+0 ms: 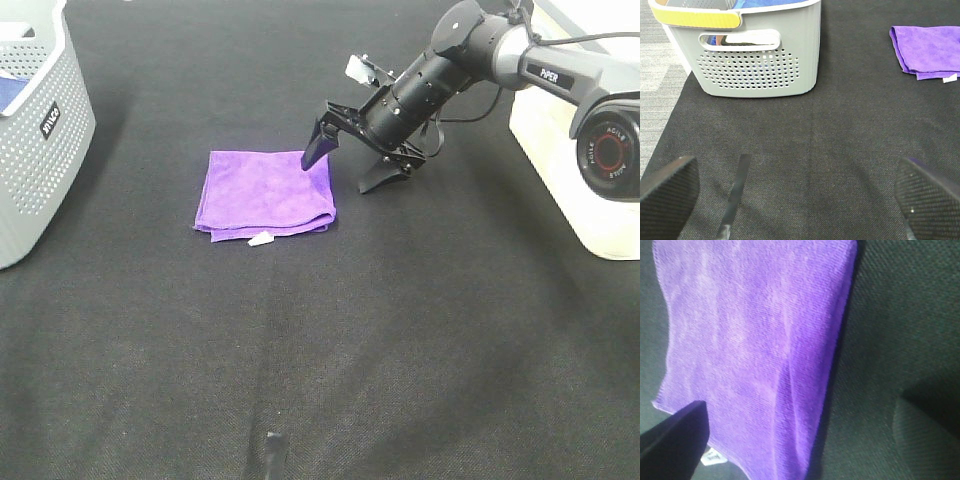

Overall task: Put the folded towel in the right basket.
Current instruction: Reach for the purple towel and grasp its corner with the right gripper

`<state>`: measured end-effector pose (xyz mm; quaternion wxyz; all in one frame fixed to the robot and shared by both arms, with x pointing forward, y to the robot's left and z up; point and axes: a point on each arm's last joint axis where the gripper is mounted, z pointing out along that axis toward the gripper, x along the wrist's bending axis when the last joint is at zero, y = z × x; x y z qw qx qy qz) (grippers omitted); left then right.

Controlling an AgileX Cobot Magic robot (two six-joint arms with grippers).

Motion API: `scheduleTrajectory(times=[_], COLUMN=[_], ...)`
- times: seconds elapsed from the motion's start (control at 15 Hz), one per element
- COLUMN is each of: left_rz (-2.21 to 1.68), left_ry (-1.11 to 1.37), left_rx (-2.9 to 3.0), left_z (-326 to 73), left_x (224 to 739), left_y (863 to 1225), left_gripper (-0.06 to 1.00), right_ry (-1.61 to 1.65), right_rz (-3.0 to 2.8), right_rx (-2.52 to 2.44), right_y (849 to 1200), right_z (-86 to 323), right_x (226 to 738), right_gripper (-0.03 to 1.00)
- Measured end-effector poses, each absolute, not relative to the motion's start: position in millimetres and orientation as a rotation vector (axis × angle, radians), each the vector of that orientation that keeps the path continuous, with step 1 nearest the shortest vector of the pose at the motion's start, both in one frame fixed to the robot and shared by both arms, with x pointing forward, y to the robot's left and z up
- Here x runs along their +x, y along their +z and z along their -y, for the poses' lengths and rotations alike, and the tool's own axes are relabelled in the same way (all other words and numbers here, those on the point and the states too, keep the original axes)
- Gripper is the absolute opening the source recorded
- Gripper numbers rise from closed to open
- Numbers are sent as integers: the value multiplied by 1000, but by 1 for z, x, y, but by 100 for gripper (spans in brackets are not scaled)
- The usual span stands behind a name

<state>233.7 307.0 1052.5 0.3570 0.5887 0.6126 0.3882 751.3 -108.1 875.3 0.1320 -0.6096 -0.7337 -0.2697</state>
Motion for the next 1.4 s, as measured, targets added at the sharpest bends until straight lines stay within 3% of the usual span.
scheduleTrajectory(times=[0.53,1.0,1.07,1.13,1.27,1.33,1.4], left_rz=[-1582,-1581,-1581,-1581,-1581,-1581,-1581], left_ry=[1002,1001,1001,1001,1001,1001,1001], left_rx=[1520,1520,1520,1520,1520,1520,1520], left_z=[-307,-307,-307,-307,-307,-307,-307], left_x=[234,234,234,234,234,234,234], left_y=[1053,1053,1053,1053,1053,1053,1053], left_gripper=[99,99,99,99,99,99,99], right_ry=[-926,-923,-911,-880,-836,-833,-836], right_rz=[2050,2072,2089,2111,2157,2162,2164], right_rx=[-1657,-1650,-1666,-1728,-1772,-1772,-1771], right_y=[854,853,851,847,843,843,845], right_z=[40,39,40,43,48,48,48], right_x=[735,734,734,736,738,738,738], right_gripper=[95,91,81,55,11,4,4])
